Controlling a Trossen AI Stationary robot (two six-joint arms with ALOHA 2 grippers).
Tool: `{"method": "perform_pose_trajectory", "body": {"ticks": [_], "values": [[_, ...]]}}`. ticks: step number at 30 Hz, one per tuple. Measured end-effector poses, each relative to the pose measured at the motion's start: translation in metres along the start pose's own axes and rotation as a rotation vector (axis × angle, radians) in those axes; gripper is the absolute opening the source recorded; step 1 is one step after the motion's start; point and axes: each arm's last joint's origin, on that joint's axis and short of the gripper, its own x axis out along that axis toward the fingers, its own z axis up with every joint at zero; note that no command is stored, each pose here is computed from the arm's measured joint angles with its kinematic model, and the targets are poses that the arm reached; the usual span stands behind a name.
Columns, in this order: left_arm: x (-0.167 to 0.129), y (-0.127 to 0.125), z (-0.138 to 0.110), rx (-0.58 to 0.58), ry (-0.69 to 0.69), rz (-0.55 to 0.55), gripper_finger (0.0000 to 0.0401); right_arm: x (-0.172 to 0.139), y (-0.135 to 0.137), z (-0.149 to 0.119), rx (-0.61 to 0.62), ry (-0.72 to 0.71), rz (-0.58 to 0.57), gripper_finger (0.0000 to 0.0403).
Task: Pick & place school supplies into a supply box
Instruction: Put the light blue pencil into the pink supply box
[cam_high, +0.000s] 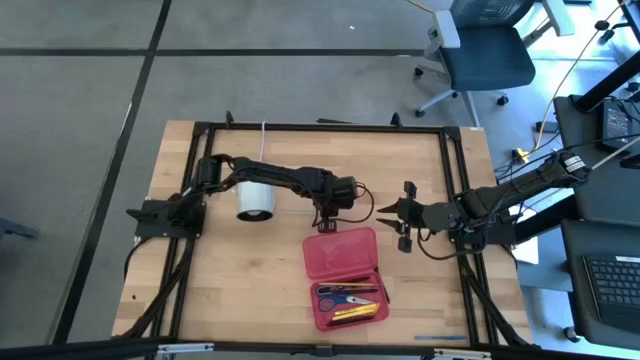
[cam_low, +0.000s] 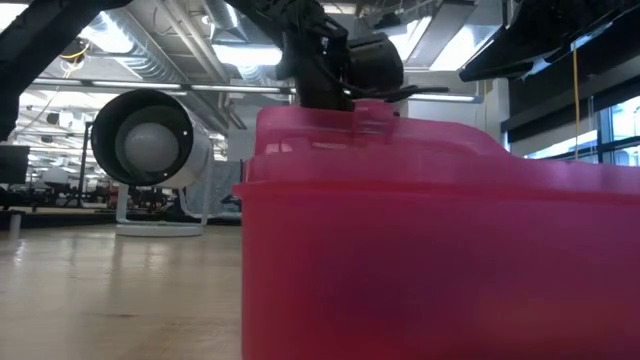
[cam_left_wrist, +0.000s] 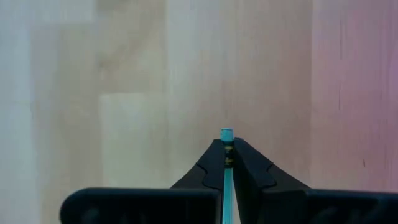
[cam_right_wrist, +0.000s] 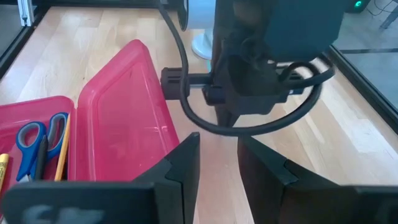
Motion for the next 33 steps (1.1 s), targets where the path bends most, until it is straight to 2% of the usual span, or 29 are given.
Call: {"method": "perform_pose_trajectory", "body": {"ticks": [11, 17, 23, 25, 28, 33], "values": [[-0.034, 0.005, 0.019, 0.001, 0.009, 0.096, 0.0004, 0.0, 0.0, 0.0, 0.0, 0.0, 0.0, 0.0111], [-0.074, 0.006, 0.037, 0.001, -0.013, 0.154, 0.0004, 0.0, 0.0, 0.0, 0.002, 0.0, -0.001, 0.0111], [-0.125, -0.001, 0.059, -0.027, -0.143, 0.168, 0.0004, 0.0, 0.0, -0.002, 0.04, 0.018, -0.006, 0.0111], [-0.141, -0.006, 0.065, -0.045, -0.194, 0.158, 0.0004, 0.0, -0.001, -0.004, 0.055, 0.04, -0.016, 0.0111], [-0.161, -0.016, 0.071, -0.096, -0.264, 0.082, 0.0004, -0.001, -0.004, -0.01, 0.088, 0.082, -0.069, 0.0111], [-0.174, -0.049, 0.076, -0.171, -0.321, -0.053, 0.0004, -0.002, -0.01, -0.019, 0.116, 0.133, -0.205, 0.0111]]}}
